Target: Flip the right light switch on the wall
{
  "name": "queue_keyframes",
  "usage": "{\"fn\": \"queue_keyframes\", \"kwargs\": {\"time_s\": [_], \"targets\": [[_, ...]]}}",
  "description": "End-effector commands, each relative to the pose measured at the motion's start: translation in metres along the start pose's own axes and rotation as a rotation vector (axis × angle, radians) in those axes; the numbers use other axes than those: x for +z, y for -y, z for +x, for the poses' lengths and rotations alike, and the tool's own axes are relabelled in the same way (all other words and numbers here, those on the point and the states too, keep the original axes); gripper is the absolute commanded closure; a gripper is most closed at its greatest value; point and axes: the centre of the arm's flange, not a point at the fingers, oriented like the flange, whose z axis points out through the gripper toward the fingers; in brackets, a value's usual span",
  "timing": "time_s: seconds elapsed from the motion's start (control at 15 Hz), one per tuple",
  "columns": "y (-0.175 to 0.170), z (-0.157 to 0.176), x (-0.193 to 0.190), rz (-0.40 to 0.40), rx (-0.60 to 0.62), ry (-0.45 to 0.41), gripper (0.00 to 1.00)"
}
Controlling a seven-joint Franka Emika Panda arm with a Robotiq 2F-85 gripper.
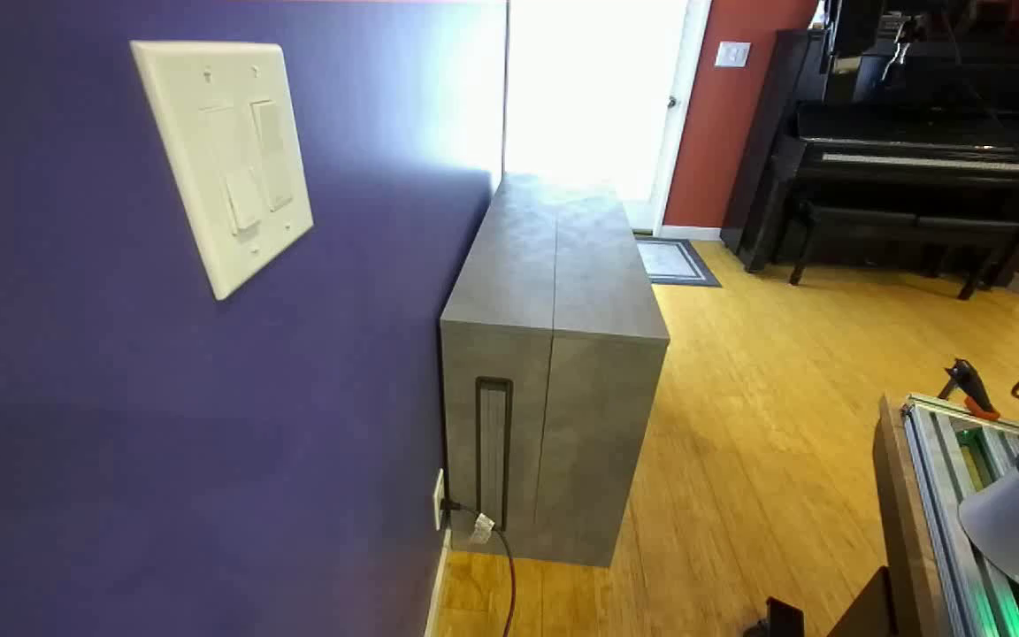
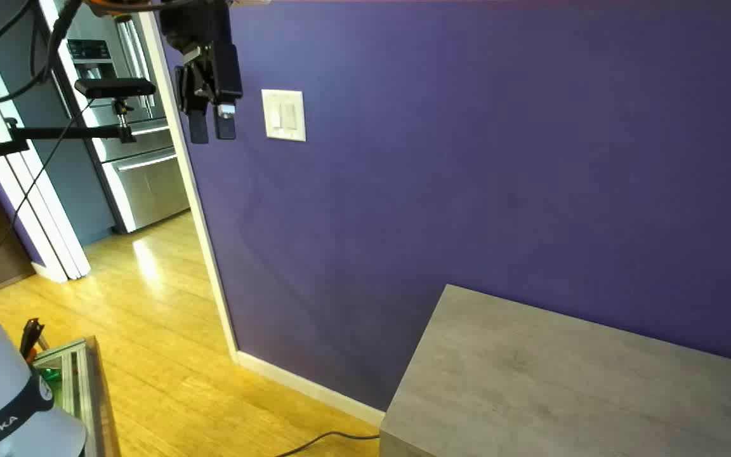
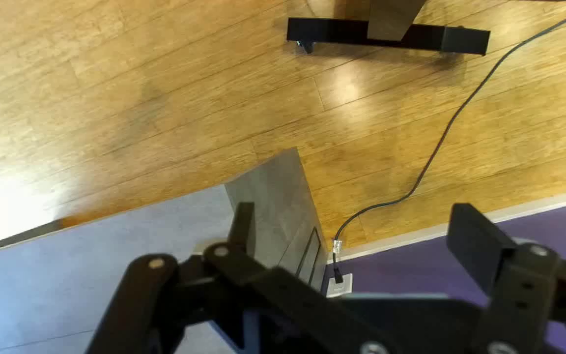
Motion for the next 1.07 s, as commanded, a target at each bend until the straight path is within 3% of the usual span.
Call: {"fn": "queue_keyframes", "kwargs": {"time_s": [0.0,0.4,0.73,1.0], "targets": [[0.000,0.000,0.000,0.000,0.000,0.000,0.00],[0.009,0.005,0.000,0.005,-0.021,-0.022,0.00],[0.093,0.033,-0.015,0.256,-0.159,-0.153,0.00],[0.128,0.066,-0.017,0.465,-0.166,-0.216,0.00]]}}
